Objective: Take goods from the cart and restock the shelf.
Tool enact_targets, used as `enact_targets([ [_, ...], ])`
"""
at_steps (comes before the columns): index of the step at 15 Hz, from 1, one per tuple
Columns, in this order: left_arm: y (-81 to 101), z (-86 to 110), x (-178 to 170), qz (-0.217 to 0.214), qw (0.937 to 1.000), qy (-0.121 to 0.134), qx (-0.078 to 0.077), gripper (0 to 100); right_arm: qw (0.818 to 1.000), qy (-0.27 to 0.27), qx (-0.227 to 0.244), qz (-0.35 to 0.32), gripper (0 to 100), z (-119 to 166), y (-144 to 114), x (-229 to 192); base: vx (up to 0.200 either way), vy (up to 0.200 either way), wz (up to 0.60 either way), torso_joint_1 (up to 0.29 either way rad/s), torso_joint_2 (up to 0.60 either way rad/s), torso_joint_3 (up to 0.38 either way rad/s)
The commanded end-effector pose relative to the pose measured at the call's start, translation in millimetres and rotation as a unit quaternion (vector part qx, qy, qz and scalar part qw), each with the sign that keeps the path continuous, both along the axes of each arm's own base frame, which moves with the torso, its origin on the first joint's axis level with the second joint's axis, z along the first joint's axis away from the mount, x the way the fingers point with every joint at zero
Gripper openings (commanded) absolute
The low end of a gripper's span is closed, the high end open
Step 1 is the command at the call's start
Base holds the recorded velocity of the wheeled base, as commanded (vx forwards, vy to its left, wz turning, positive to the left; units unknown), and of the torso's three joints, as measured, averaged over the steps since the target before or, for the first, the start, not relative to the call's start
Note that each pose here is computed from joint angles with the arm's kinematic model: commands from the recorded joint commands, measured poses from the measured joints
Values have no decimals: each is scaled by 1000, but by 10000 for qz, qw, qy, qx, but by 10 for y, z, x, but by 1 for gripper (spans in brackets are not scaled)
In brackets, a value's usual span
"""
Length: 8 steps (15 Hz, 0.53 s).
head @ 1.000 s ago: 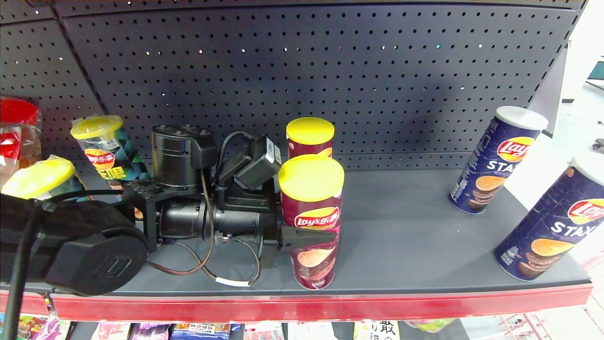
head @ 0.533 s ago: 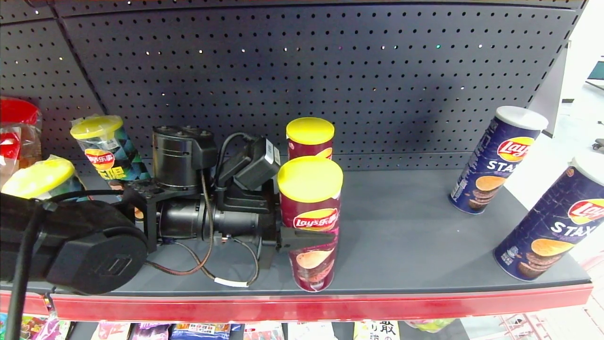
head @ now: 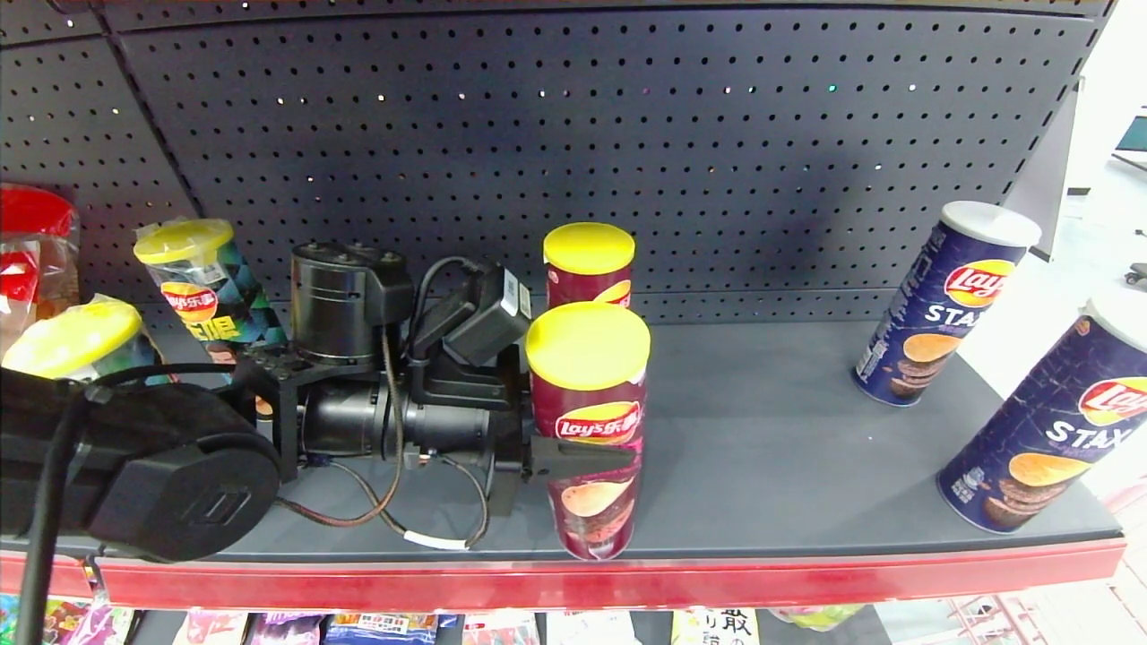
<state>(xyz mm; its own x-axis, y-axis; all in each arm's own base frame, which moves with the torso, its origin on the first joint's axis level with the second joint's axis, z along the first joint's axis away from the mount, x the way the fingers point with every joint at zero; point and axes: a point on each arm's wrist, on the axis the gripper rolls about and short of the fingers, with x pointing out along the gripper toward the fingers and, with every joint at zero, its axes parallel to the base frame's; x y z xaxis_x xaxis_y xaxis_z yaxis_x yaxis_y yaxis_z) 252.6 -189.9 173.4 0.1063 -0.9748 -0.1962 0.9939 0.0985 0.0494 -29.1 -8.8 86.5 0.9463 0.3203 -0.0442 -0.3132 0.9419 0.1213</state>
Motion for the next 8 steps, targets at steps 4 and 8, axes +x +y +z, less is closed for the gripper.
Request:
enact_targets([
  [4, 0, 0, 2, -27, 10000, 10, -5, 0, 9929, 343, -201, -1118, 100, 31, 2, 93, 0, 0, 0, 0, 0, 0],
  [8, -10, -6, 14, -56, 10000, 15, -13, 0, 9726, 343, -205, -2292, 100, 29, 42, 74, 0, 0, 0, 0, 0, 0],
])
